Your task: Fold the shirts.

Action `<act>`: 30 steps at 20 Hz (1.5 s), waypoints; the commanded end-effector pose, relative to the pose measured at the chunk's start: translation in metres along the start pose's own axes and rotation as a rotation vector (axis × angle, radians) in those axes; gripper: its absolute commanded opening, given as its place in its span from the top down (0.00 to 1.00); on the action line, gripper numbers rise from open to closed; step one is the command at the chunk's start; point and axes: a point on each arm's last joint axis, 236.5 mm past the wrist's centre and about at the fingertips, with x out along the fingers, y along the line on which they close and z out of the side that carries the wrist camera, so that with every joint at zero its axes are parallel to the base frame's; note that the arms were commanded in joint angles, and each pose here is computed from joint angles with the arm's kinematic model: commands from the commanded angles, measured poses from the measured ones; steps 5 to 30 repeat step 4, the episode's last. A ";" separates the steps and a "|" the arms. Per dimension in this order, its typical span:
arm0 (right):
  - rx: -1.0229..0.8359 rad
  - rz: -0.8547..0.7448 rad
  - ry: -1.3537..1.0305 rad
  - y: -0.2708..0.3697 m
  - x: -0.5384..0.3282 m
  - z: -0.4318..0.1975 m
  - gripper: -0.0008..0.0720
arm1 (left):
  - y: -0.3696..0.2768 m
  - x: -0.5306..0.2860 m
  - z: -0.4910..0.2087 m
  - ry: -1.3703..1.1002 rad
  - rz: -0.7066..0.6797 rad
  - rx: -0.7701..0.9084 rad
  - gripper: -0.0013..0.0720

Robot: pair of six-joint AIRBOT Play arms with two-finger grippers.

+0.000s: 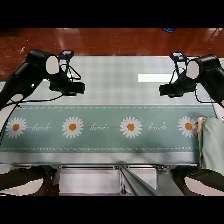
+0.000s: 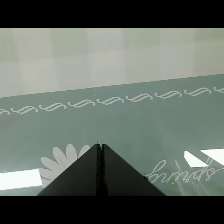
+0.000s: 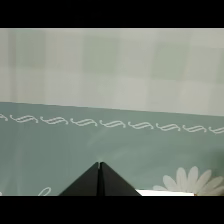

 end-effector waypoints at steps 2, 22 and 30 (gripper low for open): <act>-0.001 -0.004 0.002 -0.001 0.000 0.000 0.96 | 0.000 0.000 -0.001 0.003 0.003 0.000 0.95; -0.001 -0.004 0.002 -0.001 0.000 0.000 0.96 | 0.000 0.000 -0.001 0.003 0.003 0.000 0.95; -0.001 -0.004 0.002 -0.001 0.000 0.000 0.96 | 0.000 0.000 -0.001 0.003 0.003 0.000 0.95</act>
